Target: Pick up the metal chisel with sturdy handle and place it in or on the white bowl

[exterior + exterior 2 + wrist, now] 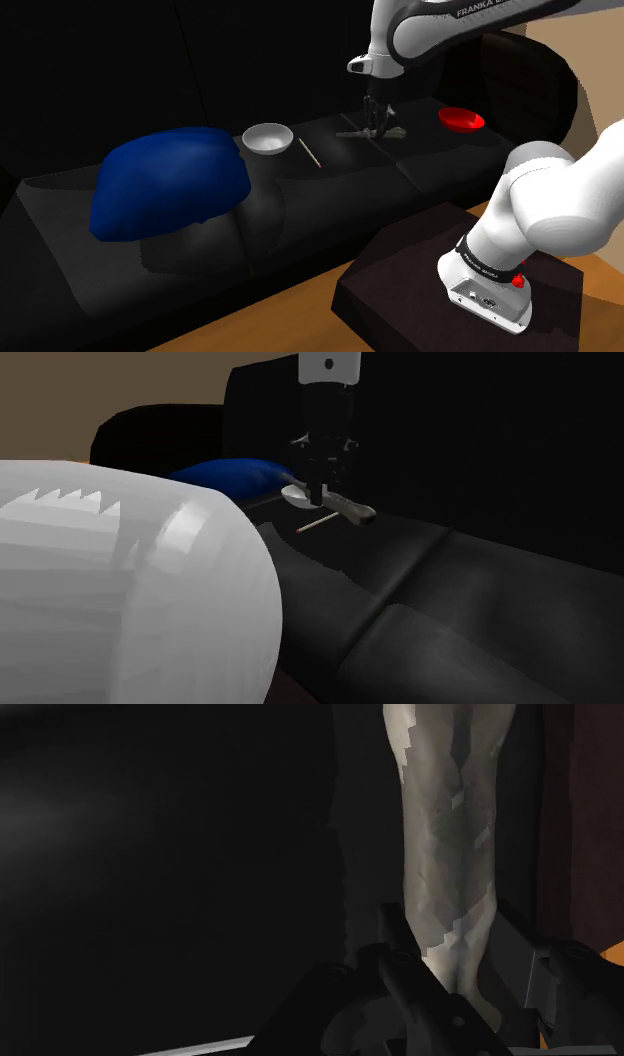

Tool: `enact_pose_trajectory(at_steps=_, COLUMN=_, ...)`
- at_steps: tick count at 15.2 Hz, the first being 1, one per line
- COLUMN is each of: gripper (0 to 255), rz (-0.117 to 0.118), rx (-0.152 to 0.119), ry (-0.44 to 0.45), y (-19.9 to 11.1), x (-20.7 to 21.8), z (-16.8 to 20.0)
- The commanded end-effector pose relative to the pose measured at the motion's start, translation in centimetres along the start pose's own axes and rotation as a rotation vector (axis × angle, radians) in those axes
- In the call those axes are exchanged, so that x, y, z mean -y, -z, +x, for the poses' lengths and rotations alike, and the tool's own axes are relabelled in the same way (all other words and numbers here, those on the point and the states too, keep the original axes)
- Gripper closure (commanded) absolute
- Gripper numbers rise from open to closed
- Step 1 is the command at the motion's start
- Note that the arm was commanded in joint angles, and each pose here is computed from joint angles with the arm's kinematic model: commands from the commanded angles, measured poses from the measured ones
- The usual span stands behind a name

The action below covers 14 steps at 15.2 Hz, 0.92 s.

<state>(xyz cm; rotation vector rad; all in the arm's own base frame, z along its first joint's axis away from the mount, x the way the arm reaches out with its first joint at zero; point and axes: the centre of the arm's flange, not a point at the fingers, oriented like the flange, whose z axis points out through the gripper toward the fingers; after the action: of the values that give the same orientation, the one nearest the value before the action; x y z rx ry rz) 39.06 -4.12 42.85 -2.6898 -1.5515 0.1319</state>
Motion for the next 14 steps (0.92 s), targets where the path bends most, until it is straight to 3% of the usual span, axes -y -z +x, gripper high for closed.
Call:
enact_pose_trajectory(at_steps=1, gripper=255, rz=0.000, rx=0.000, ry=0.000, y=0.3, x=-1.4, z=2.2)
enact_pose_trajectory(at_steps=14, gripper=255, rz=0.000, rx=0.000, ry=0.000, y=2.0, x=-11.9, z=15.7)
